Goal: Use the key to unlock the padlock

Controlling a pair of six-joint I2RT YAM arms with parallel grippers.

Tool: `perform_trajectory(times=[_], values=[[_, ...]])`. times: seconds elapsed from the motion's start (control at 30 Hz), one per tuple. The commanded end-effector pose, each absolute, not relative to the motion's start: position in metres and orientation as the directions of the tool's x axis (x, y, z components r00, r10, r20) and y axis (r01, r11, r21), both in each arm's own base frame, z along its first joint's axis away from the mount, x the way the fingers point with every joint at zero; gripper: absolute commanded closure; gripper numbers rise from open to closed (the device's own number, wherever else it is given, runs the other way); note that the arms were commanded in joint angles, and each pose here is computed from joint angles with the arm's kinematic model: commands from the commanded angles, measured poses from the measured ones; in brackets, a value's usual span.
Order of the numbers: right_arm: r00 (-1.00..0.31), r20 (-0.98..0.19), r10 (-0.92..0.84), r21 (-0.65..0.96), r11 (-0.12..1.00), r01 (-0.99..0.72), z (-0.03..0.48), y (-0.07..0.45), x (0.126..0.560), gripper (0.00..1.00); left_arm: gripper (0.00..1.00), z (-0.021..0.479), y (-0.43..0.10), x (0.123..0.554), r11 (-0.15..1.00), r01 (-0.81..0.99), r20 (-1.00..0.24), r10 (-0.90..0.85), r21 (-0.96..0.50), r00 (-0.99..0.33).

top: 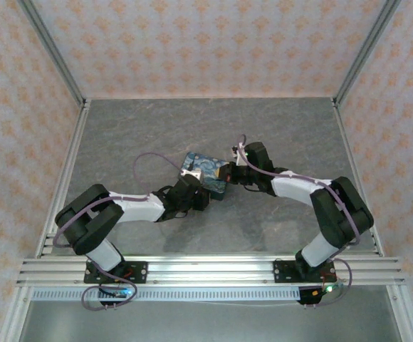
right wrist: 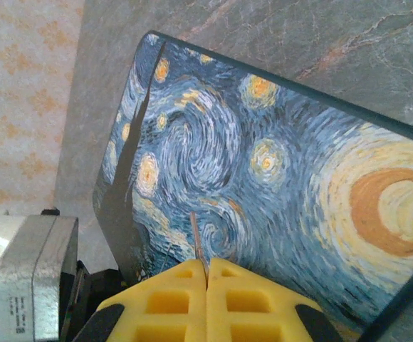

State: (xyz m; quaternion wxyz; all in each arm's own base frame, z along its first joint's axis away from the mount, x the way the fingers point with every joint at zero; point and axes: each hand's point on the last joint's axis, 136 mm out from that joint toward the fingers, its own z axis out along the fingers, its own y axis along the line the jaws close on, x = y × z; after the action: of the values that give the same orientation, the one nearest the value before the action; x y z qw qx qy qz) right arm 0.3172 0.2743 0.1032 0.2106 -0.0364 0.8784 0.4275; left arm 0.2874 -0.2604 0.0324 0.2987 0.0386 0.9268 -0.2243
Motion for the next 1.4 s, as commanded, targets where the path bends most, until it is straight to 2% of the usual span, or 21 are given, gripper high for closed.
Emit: perform_trajectory(times=[0.0,0.43,0.73,1.07,1.37], values=[[-0.91,-0.409,0.074,0.694,0.672,-0.257,0.098,0.268,0.309,1.0,0.74,0.057,-0.273,0.306,0.872,0.204,-0.606,-0.125,-0.445,-0.786],[-0.882,-0.461,0.1,0.672,0.688,-0.273,0.118,0.265,0.32,1.0,0.74,0.058,-0.276,0.306,0.865,0.211,-0.602,-0.126,-0.456,-0.788],[-0.811,-0.571,0.127,0.607,0.731,-0.313,0.147,0.248,0.325,1.0,0.75,0.06,-0.278,0.305,0.858,0.199,-0.587,-0.139,-0.473,-0.798],[-0.726,-0.679,0.108,0.557,0.719,-0.415,0.166,0.228,0.282,1.0,0.75,0.07,-0.287,0.302,0.823,0.161,-0.53,-0.189,-0.545,-0.827],[-0.657,-0.747,0.103,0.514,0.716,-0.472,0.143,0.22,0.237,1.0,0.75,0.08,-0.289,0.301,0.804,0.119,-0.496,-0.235,-0.582,-0.836]])
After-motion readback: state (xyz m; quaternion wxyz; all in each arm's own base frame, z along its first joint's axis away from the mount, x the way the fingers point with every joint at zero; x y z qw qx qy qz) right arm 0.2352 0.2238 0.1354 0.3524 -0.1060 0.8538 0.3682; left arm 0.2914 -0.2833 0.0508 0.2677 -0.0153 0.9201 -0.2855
